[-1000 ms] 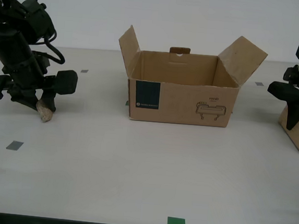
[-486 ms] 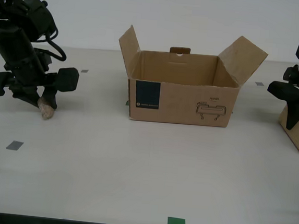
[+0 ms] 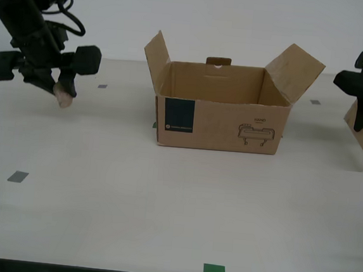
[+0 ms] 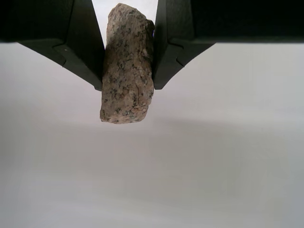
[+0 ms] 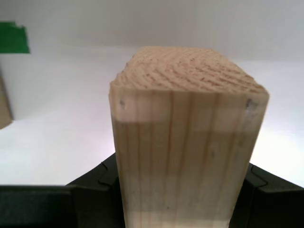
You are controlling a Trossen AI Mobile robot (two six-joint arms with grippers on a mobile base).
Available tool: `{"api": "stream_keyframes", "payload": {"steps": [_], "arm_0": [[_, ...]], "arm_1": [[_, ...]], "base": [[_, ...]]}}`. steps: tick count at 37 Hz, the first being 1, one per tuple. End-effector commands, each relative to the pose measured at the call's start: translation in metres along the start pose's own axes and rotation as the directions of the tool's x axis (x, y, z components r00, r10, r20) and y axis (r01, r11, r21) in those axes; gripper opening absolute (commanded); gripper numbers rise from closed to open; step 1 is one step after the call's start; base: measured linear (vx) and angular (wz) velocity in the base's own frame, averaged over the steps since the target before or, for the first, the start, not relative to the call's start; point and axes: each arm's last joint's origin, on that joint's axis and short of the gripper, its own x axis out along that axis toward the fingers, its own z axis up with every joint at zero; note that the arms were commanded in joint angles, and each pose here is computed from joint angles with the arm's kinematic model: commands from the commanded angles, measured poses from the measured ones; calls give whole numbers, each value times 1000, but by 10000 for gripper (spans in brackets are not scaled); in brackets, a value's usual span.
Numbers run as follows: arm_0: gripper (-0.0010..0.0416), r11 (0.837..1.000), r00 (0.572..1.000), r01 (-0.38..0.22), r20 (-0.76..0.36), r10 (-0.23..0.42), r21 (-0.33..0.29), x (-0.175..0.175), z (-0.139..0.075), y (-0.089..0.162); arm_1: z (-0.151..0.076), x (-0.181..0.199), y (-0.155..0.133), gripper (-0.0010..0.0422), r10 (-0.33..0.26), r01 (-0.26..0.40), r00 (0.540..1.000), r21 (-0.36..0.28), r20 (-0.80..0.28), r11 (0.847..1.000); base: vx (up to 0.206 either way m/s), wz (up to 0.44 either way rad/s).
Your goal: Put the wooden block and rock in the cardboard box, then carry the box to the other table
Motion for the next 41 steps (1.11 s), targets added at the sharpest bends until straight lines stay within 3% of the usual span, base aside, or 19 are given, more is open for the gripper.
{"api": "stream_keyframes", "payload": {"steps": [1,12,26,35,41], "arm_0": [[-1,1000,999,-3,32,3,-7,-13,-2,2],[-1,1000,991,3,131,0,-19,-60,-6,8],[-1,999,968,10,251,-1,-35,-124,2,16],[-1,999,945,-5,327,23,-54,-156,7,21],[-1,995,926,-52,369,81,-88,-175,10,28]], "arm_1": [[13,-15,-4,-1,-13,12,999,19,34,1000],[43,-60,-12,-1,-46,39,987,49,153,998],[64,-107,-20,-1,-105,82,966,103,236,991],[72,-128,-33,-1,-168,129,942,151,290,980],[74,-139,-48,-1,-246,188,922,209,300,960]], "base": [[0,0],[0,0],[0,0],[0,0],[0,0]]}}
